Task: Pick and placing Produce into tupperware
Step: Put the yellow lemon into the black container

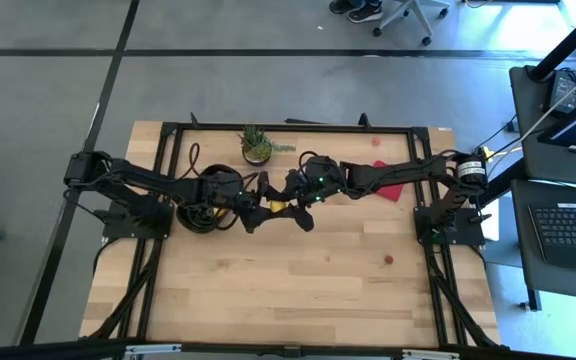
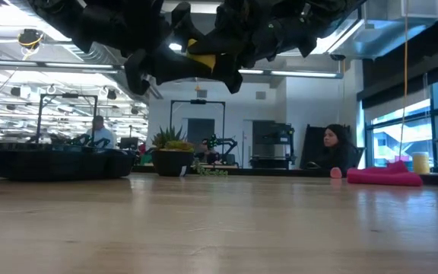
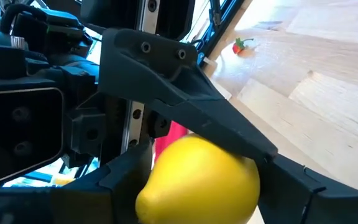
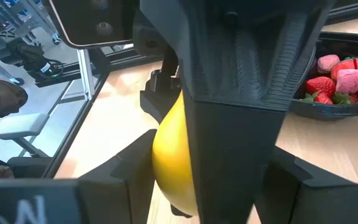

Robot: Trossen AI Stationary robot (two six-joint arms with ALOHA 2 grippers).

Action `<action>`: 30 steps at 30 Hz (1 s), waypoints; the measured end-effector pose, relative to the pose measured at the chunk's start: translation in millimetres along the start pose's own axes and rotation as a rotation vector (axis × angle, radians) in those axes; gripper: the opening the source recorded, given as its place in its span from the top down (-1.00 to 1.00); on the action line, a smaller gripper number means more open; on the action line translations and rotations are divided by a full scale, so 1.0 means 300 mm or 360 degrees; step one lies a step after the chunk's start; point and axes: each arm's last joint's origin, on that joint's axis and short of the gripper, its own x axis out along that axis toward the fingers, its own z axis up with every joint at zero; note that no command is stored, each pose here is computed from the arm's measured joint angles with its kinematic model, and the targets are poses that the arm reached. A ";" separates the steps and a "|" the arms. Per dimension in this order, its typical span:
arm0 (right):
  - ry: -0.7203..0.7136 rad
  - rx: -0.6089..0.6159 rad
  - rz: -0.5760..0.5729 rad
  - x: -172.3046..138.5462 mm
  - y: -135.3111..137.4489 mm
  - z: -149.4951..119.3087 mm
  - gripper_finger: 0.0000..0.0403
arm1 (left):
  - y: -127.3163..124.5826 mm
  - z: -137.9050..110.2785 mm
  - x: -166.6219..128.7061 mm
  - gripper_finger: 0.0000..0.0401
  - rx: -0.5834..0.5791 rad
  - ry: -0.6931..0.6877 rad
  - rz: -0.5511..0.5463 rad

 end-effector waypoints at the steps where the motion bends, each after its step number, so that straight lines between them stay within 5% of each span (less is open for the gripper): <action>1: 0.0000 0.0000 -0.0002 0.000 -0.001 0.000 -0.02 | -0.001 0.001 0.000 -0.21 0.0000 -0.0001 -0.0001; 30: 0.0004 -0.0001 -0.0008 0.005 0.006 -0.006 -0.02 | -0.007 0.014 -0.001 -0.02 -0.0005 -0.0011 -0.0004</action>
